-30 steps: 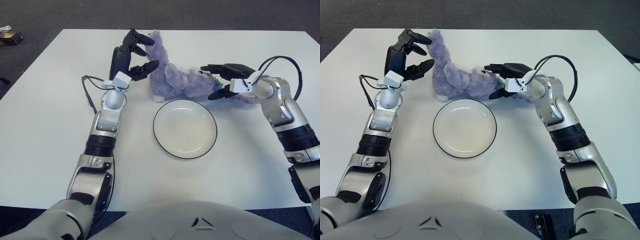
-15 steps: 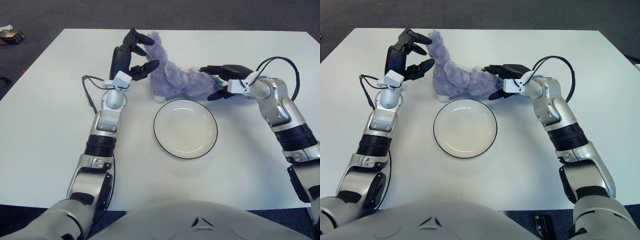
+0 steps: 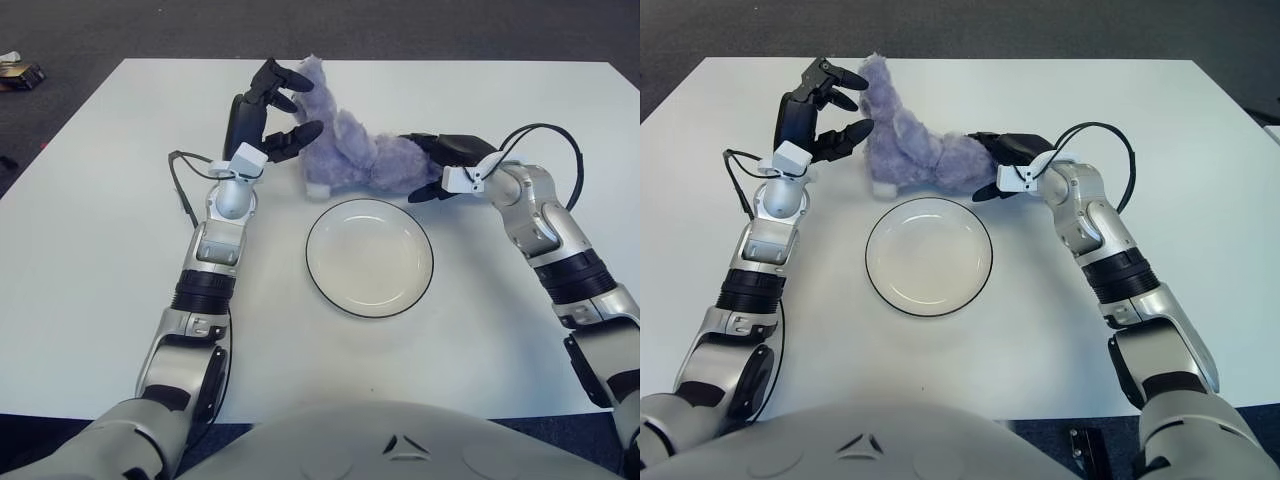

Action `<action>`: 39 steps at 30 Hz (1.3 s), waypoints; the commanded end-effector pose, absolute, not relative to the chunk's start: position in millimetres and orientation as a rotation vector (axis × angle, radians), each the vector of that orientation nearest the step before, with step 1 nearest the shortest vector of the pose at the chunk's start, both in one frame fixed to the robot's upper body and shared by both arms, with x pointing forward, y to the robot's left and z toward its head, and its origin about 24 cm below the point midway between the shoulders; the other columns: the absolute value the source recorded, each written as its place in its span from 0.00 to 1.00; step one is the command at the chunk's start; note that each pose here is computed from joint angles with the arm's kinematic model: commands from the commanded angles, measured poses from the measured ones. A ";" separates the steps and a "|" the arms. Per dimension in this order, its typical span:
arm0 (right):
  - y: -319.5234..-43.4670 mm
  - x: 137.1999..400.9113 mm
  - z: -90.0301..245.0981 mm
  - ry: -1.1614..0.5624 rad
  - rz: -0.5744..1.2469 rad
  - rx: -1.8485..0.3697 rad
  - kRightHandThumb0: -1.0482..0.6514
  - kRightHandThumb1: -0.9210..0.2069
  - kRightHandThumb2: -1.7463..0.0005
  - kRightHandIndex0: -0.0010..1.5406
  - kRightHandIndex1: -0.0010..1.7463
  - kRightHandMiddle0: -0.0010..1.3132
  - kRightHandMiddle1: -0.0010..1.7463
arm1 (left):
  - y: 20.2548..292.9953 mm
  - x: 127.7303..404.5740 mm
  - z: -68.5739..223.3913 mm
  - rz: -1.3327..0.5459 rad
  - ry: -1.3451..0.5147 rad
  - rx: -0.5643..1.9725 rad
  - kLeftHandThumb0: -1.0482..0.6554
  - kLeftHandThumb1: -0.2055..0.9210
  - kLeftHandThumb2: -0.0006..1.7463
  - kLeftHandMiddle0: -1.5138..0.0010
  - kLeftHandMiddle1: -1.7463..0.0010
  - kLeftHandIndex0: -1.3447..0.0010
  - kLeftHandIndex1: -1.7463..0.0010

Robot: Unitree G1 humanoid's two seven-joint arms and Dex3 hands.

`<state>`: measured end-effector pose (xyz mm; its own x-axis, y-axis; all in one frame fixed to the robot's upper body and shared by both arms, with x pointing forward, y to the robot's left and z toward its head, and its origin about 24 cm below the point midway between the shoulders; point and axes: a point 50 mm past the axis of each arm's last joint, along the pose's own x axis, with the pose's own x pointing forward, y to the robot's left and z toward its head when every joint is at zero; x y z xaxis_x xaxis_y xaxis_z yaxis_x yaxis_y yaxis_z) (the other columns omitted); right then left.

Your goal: Put the doll into the plate.

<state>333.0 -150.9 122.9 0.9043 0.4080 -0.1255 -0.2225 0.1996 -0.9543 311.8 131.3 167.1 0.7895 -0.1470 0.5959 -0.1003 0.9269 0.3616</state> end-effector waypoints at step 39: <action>-140.8 347.0 81.1 -0.403 0.154 -1.187 0.39 0.20 0.57 0.36 0.97 0.29 0.94 | 128.6 309.4 167.1 -0.022 -0.661 0.400 0.61 1.00 0.16 0.72 0.12 0.69 0.25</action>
<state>349.9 -138.8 92.6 0.9207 0.3282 0.2113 0.0834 0.3635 -0.9279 310.5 126.9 168.8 0.7871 -0.1490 0.5986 -0.0962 0.9289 0.3576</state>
